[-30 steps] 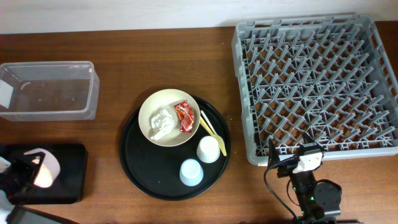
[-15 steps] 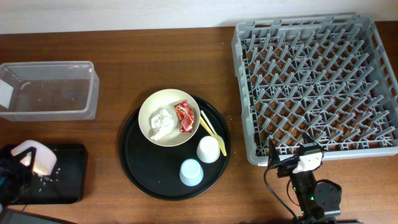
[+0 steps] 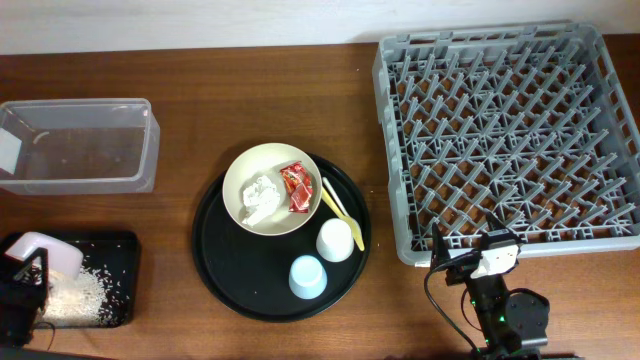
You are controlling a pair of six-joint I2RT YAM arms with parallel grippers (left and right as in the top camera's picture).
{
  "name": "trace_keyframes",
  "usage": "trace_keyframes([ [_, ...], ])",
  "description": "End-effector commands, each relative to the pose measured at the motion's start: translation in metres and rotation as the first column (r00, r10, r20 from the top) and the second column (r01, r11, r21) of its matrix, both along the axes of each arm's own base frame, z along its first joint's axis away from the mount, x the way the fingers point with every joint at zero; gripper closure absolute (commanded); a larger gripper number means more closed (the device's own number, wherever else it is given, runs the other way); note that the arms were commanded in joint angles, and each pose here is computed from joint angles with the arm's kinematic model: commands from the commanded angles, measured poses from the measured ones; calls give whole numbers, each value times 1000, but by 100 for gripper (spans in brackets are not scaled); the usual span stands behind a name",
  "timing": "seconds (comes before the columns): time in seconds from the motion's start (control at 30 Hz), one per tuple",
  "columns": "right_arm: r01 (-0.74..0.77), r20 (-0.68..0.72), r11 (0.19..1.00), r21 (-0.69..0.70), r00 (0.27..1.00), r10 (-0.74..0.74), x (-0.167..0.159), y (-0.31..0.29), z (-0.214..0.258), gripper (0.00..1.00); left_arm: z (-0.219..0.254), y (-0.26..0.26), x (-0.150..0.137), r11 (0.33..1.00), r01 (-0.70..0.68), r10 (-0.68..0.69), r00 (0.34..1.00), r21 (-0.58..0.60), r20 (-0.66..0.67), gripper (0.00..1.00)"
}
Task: Sort waste into correct bins and load items into the dishwasher rack
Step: 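Tilt the pink bowl with the left gripper, pouring rice onto black tray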
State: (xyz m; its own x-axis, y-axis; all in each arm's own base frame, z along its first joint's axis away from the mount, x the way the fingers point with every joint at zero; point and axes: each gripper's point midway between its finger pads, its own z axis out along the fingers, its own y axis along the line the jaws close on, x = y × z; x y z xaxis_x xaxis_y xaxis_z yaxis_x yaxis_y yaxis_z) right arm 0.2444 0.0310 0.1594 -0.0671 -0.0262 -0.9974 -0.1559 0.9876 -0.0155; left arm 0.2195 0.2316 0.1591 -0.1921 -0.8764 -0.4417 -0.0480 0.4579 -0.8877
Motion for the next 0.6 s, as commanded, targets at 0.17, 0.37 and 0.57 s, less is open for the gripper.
trace_keyframes([
  [0.17,3,-3,1000,4,1000,-3,0,-1,-2,2,11,0,0,999,40,-39,990,-4,134,100],
  [0.37,3,-3,1000,4,1000,-3,0,-1,-2,2,10,-2,-1,997,38,-30,992,-71,123,100],
  [0.57,3,-3,1000,4,1000,-3,0,-1,-2,2,10,0,0,996,39,-29,992,-74,123,100],
])
